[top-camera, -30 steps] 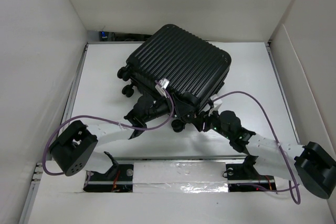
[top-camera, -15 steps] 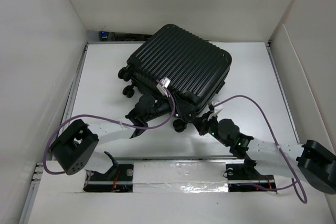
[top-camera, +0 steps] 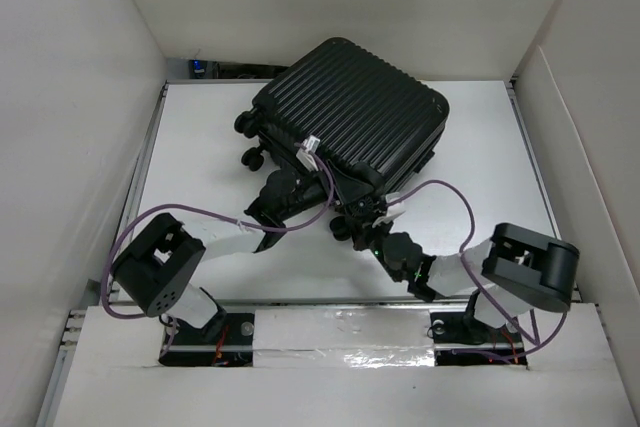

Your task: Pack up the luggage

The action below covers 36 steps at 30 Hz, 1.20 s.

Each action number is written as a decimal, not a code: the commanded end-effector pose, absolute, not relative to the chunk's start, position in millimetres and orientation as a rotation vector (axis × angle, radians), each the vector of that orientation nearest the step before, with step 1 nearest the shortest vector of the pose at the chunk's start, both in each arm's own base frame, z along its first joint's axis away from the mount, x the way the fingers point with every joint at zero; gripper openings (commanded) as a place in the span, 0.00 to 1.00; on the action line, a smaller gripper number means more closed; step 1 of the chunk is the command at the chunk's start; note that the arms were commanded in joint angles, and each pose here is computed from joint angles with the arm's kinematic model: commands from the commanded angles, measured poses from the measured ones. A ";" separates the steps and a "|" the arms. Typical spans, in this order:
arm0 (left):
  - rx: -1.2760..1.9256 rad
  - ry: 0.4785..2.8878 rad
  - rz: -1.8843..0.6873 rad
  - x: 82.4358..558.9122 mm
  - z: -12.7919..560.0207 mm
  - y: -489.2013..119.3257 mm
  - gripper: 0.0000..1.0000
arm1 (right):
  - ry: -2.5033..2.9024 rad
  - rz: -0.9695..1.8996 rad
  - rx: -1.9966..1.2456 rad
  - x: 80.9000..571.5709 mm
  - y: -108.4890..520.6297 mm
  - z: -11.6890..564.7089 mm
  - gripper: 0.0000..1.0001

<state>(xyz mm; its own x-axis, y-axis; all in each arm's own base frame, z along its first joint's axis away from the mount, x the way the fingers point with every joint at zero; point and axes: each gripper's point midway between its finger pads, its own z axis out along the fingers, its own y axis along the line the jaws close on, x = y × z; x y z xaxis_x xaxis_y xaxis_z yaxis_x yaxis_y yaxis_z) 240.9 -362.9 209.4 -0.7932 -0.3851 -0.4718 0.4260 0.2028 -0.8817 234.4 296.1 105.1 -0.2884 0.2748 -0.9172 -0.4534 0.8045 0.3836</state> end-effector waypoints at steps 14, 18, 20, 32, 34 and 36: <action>0.172 1.322 -2.108 153.0 342.4 -358.8 0.00 | 1.172 1.197 0.096 223.4 374.3 250.1 0.00; 0.190 1.266 -2.179 133.8 356.9 -368.8 0.00 | 1.074 1.241 0.083 241.8 402.9 277.8 0.00; 0.181 1.274 -2.170 134.3 355.3 -372.2 0.00 | 1.032 1.291 0.079 240.5 414.8 292.2 0.03; 0.129 1.455 -1.893 164.7 313.8 -346.6 0.59 | 1.295 1.247 0.053 187.2 342.1 217.5 0.79; 0.093 1.538 -1.772 177.5 301.4 -336.4 0.70 | 1.431 1.231 -0.025 174.8 340.5 182.5 0.84; 0.059 1.550 -1.607 199.6 298.2 -322.0 0.84 | 1.565 1.215 -0.100 160.2 344.9 157.1 0.87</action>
